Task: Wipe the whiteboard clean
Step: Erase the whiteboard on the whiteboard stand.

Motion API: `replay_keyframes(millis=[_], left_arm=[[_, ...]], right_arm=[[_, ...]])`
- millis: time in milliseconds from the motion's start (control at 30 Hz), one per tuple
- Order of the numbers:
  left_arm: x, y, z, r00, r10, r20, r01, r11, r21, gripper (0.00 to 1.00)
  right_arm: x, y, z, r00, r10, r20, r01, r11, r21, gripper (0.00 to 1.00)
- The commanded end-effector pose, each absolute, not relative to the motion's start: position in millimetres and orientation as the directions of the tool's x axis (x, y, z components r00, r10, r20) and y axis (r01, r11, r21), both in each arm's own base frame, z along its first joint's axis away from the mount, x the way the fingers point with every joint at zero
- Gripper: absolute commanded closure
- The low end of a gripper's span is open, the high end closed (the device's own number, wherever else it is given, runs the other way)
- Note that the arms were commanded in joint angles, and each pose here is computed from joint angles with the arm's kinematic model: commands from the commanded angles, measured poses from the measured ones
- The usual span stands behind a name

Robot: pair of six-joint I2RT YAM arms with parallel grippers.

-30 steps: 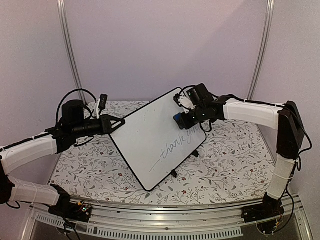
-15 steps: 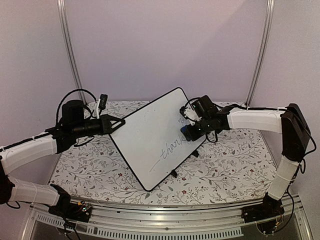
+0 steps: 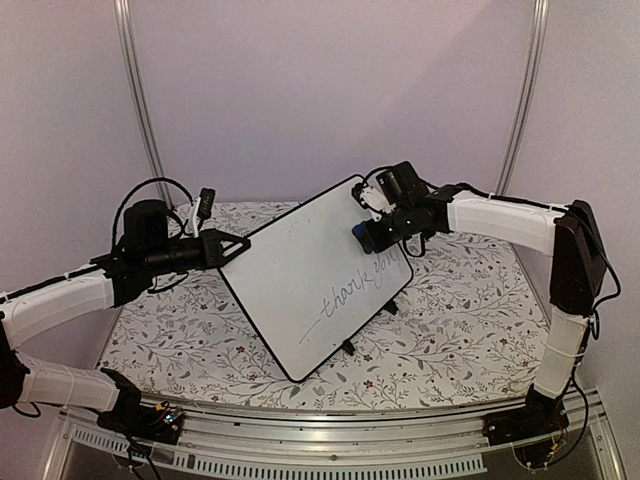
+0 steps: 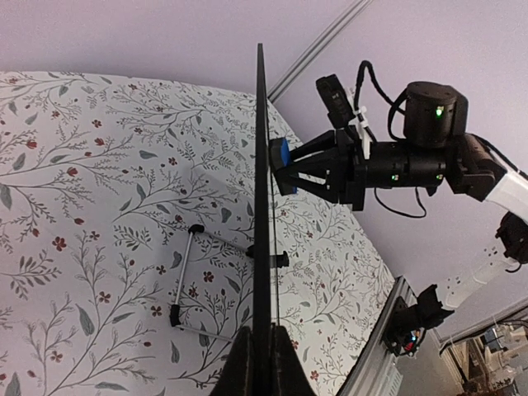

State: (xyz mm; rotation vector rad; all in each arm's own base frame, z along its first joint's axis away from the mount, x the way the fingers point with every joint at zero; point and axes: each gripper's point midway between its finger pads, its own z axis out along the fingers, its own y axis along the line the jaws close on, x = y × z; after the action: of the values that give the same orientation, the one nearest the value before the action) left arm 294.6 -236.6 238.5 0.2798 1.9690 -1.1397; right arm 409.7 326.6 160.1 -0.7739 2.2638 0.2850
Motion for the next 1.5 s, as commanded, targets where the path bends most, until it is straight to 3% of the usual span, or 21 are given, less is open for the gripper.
replay_keyframes(millis=[0,433,1067,1467], left_arm=[[283,-249,284,-0.510,-0.190,-0.839,0.701,0.474,-0.533,1.00],[283,-249,284,-0.513,-0.192,-0.837,0.701,0.468,-0.537,1.00],[283,-249,284,-0.509,-0.191,-0.839,0.701,0.474,-0.533,1.00],[283,-249,284,-0.510,-0.192,-0.838,0.703,0.469,-0.535,1.00]], right_arm=[[411,325,135,-0.585,-0.478,-0.656,-0.611,0.791,-0.031,1.00],[362,285,86,-0.658,-0.498,-0.565,-0.595,0.804,-0.015,1.00],[420,321,138,-0.582,-0.474,-0.661,-0.603,0.797,-0.041,1.00],[382,290,87,-0.655,-0.495,-0.572,-0.589,0.808,-0.024,1.00]])
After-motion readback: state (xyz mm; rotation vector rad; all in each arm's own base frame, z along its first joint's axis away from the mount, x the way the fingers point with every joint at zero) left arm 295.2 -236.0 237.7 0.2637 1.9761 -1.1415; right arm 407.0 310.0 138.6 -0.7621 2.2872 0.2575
